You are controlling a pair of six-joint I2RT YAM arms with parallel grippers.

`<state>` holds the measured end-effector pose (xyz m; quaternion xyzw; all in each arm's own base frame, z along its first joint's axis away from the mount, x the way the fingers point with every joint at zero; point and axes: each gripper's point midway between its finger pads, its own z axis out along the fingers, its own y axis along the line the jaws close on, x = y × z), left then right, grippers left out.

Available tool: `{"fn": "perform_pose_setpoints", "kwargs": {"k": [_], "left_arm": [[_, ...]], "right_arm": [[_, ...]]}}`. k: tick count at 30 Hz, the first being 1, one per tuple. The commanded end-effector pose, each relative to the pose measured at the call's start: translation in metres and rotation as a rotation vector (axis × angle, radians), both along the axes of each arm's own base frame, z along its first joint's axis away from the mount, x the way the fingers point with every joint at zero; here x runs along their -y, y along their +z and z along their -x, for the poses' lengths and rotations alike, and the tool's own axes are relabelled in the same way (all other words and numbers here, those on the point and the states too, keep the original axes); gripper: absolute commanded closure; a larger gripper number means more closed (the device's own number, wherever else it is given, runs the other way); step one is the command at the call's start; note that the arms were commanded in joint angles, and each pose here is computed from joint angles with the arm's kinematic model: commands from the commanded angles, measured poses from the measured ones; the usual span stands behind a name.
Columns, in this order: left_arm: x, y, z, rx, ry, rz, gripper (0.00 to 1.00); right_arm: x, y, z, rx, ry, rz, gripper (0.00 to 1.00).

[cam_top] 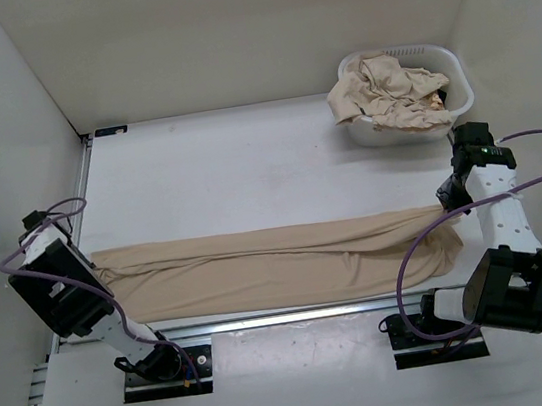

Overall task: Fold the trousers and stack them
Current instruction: Fold the trousers

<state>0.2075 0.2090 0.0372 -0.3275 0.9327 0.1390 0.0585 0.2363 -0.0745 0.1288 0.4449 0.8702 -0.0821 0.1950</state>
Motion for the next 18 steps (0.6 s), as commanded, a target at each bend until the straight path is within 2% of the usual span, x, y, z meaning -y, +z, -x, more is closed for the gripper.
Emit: {"fn": "perform_pose_setpoints", "kwargs": {"k": [1, 9, 10, 12, 13, 16, 18], "left_arm": [[-0.004, 0.000, -0.001, 0.021, 0.019, 0.007, 0.86], [-0.012, 0.014, -0.001, 0.063, 0.038, -0.027, 0.86], [-0.011, 0.014, 0.000, 0.056, 0.038, -0.021, 0.79], [-0.011, 0.016, 0.000, 0.095, 0.054, 0.009, 0.43], [-0.007, 0.013, 0.002, 0.108, 0.060, 0.034, 0.36], [0.009, 0.004, 0.010, 0.125, 0.065, 0.105, 0.25], [0.005, 0.000, 0.007, 0.161, 0.070, 0.089, 0.25]], "right_arm": [[0.005, 0.007, 0.000, 0.028, 0.001, 0.024, 1.00], [0.008, 0.010, -0.001, 0.033, -0.006, 0.043, 1.00], [0.008, 0.010, -0.001, 0.033, -0.006, 0.043, 1.00], [0.008, 0.010, -0.001, 0.033, -0.006, 0.043, 1.00], [0.008, 0.010, -0.001, 0.033, -0.006, 0.043, 1.00], [0.008, 0.010, -0.001, 0.033, -0.006, 0.043, 1.00], [0.008, 0.012, -0.001, 0.042, -0.006, 0.046, 1.00]]}}
